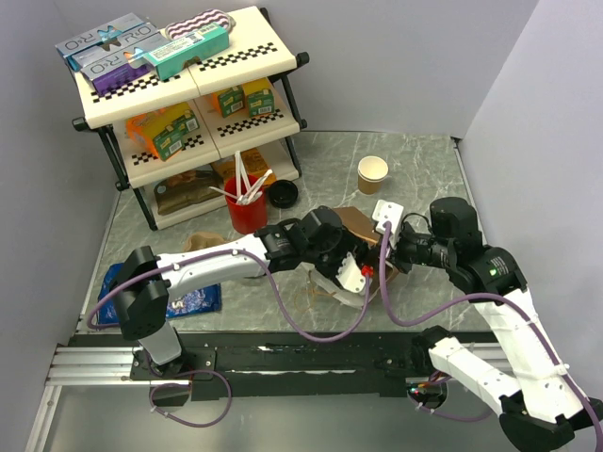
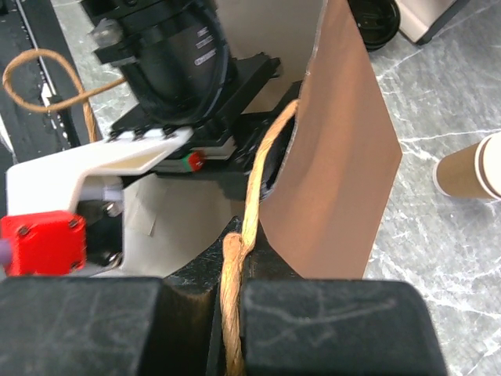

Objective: Pack the takeout coffee

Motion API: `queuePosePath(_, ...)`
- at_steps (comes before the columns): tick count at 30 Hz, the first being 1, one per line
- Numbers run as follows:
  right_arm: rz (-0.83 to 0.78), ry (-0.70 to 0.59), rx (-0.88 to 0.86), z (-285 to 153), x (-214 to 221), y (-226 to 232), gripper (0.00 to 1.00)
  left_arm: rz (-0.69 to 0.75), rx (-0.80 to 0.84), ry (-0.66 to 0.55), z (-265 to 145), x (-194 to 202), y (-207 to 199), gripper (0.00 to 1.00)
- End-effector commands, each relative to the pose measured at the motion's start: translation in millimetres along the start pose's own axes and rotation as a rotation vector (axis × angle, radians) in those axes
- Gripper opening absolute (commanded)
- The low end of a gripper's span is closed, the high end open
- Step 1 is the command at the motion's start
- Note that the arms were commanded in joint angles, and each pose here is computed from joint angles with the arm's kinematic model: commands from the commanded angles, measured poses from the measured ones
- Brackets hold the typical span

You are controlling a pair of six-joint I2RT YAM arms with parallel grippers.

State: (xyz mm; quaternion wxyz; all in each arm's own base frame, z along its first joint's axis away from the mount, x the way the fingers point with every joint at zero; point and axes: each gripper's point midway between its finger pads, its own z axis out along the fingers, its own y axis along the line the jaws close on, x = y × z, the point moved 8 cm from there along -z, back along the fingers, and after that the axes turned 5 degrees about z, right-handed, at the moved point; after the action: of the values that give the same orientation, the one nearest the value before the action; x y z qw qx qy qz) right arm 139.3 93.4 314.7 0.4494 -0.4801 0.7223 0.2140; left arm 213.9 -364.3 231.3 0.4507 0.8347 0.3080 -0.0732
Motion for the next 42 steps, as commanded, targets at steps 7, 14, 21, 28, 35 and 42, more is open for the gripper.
queuePosePath(7,0.022,-0.043,-0.117,-13,-12,15,0.0,-0.036,-0.168,-0.195,-31,-10,38,0.01)
queuePosePath(14,0.002,-0.022,-0.052,-15,-15,4,0.0,0.016,-0.157,-0.242,-32,-11,22,0.01)
queuePosePath(21,0.016,-0.01,-0.06,-16,-16,2,0.0,0.002,-0.159,-0.26,-34,-6,22,0.01)
queuePosePath(28,0.026,-0.003,-0.064,-17,-14,0,0.0,0.019,-0.151,-0.217,-28,2,18,0.01)
queuePosePath(35,0.006,-0.006,-0.129,-21,-12,10,0.0,0.088,-0.107,-0.174,-22,11,13,0.01)
queuePosePath(42,-0.038,-0.004,-0.118,-25,-12,10,0.0,0.168,-0.035,-0.139,-15,20,2,0.01)
